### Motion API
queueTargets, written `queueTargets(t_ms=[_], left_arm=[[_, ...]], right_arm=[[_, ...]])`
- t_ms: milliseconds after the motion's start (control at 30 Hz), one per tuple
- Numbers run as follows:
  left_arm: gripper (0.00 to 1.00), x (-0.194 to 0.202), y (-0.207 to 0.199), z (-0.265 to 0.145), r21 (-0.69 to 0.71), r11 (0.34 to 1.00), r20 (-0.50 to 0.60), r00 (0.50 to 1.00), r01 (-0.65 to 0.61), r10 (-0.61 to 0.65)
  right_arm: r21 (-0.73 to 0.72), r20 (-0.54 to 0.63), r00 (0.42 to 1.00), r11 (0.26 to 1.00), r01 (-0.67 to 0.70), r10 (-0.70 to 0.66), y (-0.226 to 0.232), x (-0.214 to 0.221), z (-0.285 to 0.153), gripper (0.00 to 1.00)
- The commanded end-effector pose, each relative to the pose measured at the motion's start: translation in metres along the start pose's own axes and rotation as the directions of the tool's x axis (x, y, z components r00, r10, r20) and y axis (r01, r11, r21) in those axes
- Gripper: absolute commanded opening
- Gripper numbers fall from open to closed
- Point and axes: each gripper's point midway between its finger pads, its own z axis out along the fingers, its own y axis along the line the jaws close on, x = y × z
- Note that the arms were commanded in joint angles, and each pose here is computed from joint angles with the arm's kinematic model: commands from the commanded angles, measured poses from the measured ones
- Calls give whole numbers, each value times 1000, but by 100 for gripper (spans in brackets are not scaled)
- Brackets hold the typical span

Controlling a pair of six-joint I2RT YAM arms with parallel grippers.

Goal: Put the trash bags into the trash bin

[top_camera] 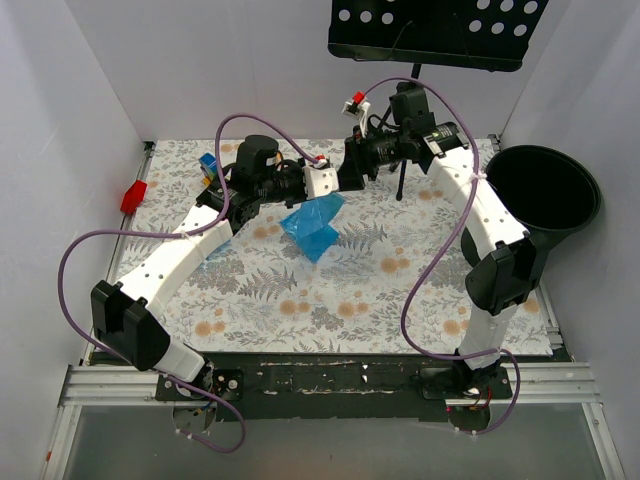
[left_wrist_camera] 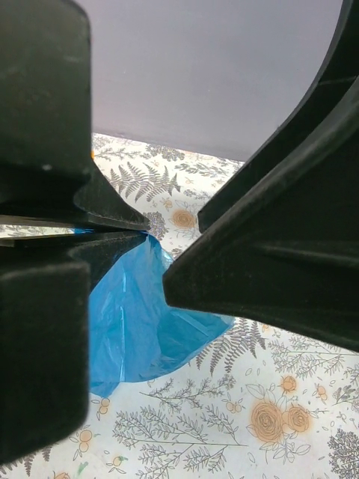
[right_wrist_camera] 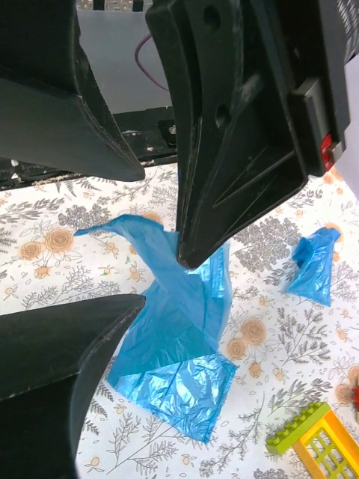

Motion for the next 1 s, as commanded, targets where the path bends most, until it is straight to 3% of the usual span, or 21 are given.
queueTargets(t_ms=[0,200,400,533,600,667,767,900,967], left_arm=[[0,-26,11,-15,-41,999,63,997,-30,32],[0,-26,11,-13,-40,999,65,997,-28,31],[0,-26,11,-12,-40,999,65,998,-25,28],[0,-26,11,-12,-41,999,66,997,-26,29],[0,-27,12,-13,-44,999,68,997,-25,28],[0,-26,12,-12,-47,999,68,997,-17,20],[33,-23,20,-13,-93,995,48,999,28,-24],[61,-22,38,-39,-228,961,29,987,157,-155],[65,-27,36,-56,-263,932,69,968,251,-242]], right_arm=[[23,14,998,998,58,-59,0,-1,-6,70],[-21,-1,1000,999,31,-31,4,9,-3,59],[-60,-1,1000,998,20,-20,8,12,-1,34],[-90,9,1000,996,19,-18,14,9,-2,29],[-117,15,1000,993,20,-19,18,8,-1,6],[-138,21,1000,990,15,-12,21,8,-1,1],[-164,39,999,986,-13,20,23,6,-5,1],[-106,76,997,994,-2,10,19,-4,-16,1],[-80,105,994,997,18,-10,19,-13,-20,1]])
